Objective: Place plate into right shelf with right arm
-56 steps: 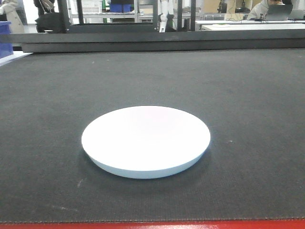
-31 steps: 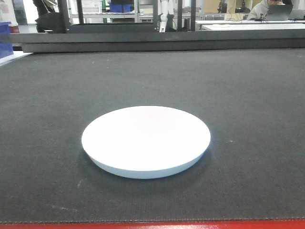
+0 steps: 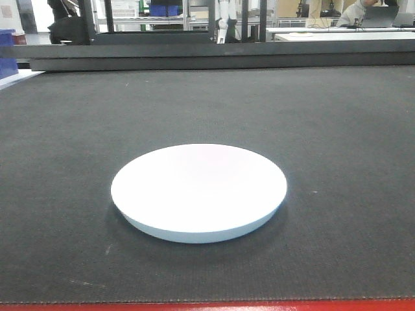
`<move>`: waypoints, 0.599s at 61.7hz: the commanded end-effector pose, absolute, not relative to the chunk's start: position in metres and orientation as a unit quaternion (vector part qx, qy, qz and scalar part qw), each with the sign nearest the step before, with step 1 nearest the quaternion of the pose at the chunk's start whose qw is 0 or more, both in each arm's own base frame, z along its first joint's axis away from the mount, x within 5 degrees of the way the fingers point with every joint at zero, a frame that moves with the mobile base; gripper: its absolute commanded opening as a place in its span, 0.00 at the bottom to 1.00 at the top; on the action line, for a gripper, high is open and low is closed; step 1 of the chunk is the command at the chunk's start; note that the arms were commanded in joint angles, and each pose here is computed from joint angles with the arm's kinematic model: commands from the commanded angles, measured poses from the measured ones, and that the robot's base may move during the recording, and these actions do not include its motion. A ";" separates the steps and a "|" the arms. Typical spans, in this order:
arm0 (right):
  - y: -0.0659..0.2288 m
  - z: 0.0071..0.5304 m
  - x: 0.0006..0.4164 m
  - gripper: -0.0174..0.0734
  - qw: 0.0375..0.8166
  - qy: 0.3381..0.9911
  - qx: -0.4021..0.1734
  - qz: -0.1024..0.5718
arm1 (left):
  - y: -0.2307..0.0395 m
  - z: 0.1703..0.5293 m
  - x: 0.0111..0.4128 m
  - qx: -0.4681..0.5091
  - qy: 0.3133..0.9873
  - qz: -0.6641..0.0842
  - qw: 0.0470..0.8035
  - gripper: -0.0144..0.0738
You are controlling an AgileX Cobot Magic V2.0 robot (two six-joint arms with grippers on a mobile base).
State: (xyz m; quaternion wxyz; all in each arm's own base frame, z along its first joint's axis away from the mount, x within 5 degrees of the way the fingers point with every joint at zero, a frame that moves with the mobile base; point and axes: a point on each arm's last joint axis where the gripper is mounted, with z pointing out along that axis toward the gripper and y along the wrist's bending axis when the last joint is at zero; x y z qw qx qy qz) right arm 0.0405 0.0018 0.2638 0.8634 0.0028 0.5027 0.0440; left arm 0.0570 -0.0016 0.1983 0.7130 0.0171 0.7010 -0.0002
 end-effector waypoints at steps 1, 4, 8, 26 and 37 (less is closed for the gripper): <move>0.003 0.301 0.026 0.25 0.891 0.453 -0.022 0.023 | -0.001 0.203 0.056 0.007 0.669 -0.002 0.744 0.02; 0.004 0.314 0.024 0.25 0.886 0.463 -0.031 0.011 | -0.001 0.203 0.056 0.007 0.669 -0.002 0.744 0.02; 0.003 0.330 0.025 0.25 0.872 0.488 -0.030 0.008 | -0.001 0.203 0.056 0.007 0.669 -0.002 0.744 0.02; 0.003 0.391 0.040 0.25 0.862 0.507 -0.022 0.013 | -0.001 0.203 0.056 0.007 0.669 -0.002 0.744 0.02; 0.004 0.399 0.074 0.25 0.830 0.557 -0.023 0.012 | -0.001 0.203 0.056 0.007 0.669 -0.002 0.744 0.02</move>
